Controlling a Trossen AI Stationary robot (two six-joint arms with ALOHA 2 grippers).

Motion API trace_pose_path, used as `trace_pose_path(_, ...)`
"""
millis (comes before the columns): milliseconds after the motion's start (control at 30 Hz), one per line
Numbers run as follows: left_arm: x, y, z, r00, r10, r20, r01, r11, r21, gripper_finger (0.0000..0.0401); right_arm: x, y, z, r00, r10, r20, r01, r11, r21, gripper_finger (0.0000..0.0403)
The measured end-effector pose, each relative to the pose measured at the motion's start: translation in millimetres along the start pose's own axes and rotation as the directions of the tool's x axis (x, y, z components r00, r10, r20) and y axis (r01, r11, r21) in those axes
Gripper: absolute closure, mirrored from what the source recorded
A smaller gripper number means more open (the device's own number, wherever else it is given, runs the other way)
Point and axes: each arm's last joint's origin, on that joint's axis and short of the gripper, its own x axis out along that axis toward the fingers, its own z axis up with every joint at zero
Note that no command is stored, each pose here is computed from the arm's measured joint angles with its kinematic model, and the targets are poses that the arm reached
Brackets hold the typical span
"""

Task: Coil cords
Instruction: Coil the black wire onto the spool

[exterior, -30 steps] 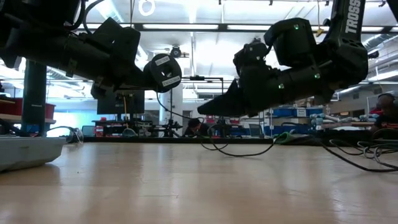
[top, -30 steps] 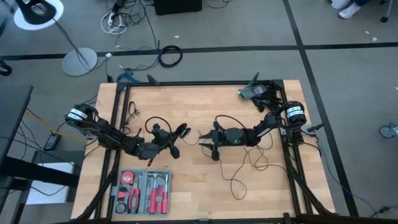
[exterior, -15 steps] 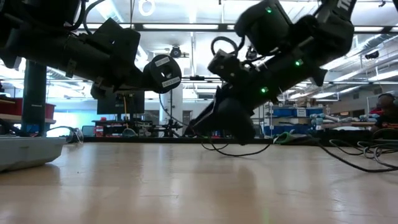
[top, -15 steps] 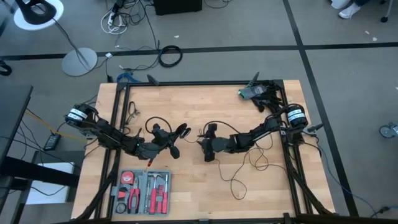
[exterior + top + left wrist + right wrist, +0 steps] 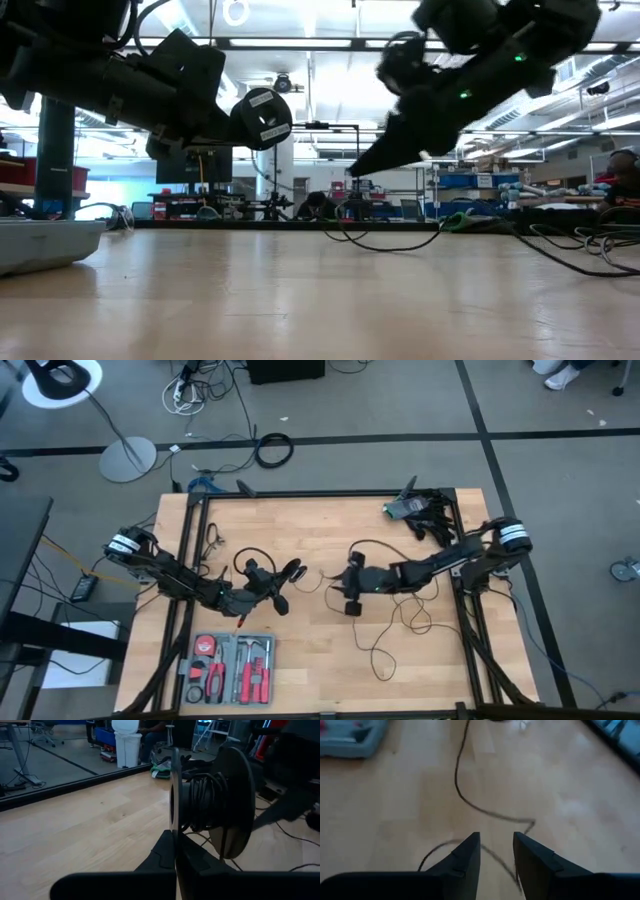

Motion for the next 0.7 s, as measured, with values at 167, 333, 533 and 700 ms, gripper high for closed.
trace_pose_path(167, 0.0, -0.2, 0.4, 1.0, -0.002, 0.003, 0.002, 1.0, -0.005, 0.0401, -12.0, -13.1, -12.5, 0.987, 0.085, 0.138, -0.107, 0.98, 0.168, 0.029)
trace_pose_path(333, 0.0, -1.1, 1.7, 1.0, -0.012, 0.009, 0.012, 1.0, -0.016, 0.0401, -0.5, -8.6, -21.3, 0.936, 0.088, 0.341, -0.17, 0.961, 0.219, 0.0294)
trace_pose_path(533, -0.2, -1.8, 2.4, 1.0, -0.027, 0.01, 0.027, 0.999, -0.024, 0.0401, 26.6, 0.7, -13.7, 0.955, 0.121, 0.27, -0.15, 0.985, 0.088, 0.0294)
trace_pose_path(700, -0.4, -2.3, 3.2, 0.999, -0.031, 0.016, 0.031, 0.999, -0.009, 0.0401, 38.2, 4.3, 4.5, 0.978, 0.126, 0.168, -0.124, 0.992, -0.021, 0.0301)
